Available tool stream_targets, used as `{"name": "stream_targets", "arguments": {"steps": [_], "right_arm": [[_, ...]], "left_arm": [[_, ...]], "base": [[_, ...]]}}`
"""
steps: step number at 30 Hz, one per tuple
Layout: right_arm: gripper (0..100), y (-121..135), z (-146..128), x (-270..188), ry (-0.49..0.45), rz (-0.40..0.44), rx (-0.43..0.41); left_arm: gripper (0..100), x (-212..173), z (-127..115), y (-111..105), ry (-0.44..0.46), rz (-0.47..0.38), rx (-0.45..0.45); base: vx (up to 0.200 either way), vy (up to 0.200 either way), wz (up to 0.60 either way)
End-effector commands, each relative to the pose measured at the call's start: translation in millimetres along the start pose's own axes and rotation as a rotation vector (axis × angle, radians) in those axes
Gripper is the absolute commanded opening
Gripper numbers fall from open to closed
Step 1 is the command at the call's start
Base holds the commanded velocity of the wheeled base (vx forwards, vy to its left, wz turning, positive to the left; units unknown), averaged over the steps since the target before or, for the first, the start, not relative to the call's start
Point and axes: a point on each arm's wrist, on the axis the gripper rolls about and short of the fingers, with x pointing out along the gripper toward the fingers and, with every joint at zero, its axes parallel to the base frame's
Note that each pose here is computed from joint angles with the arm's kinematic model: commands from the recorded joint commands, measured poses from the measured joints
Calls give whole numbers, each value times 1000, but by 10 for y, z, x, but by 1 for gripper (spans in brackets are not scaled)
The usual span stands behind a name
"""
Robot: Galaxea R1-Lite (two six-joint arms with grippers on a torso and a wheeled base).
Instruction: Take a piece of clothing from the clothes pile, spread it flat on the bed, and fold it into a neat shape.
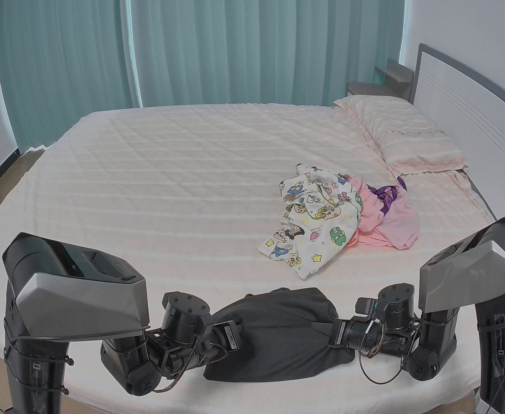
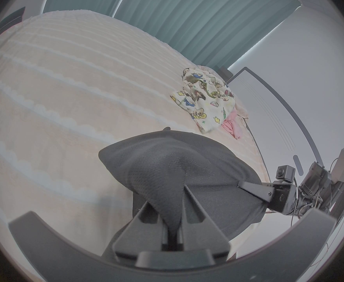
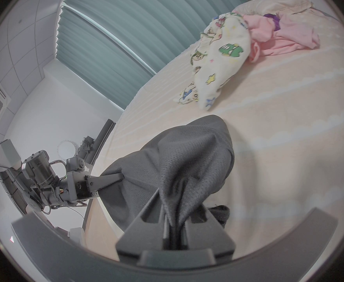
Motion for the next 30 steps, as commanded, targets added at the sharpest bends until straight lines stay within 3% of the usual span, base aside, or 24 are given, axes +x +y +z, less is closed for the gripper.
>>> {"name": "stream_targets", "arguments": {"steps": [1,6,7,8,14,23,30], "right_arm": [[0,-5,0,8,-11,-2,-1],[0,-27,-38,9,5,-12,1],[0,-32,-46,6,9,-13,2],[100,-52,-87,-22,31,-21,0],[100,-61,-112,-110,48,-38,-12],[100,-256,297,-153,-112,-65,19],[100,-366,303,-28,-122,-76,49]], "left_arm": [[0,-4,-28,31,11,13,-1],[0,-44,-74,96,33,39,-4],[100,-51,-82,104,36,42,-4],[100,-84,-111,131,53,51,-4],[100,-162,-162,223,84,86,-6],[100,-92,153,326,-31,101,-95],[100,58,154,304,-43,99,-100]], "base": [[0,0,0],[0,0,0],[0,0,0],[0,0,0],[0,0,0],[0,0,0],[0,0,0]]}}
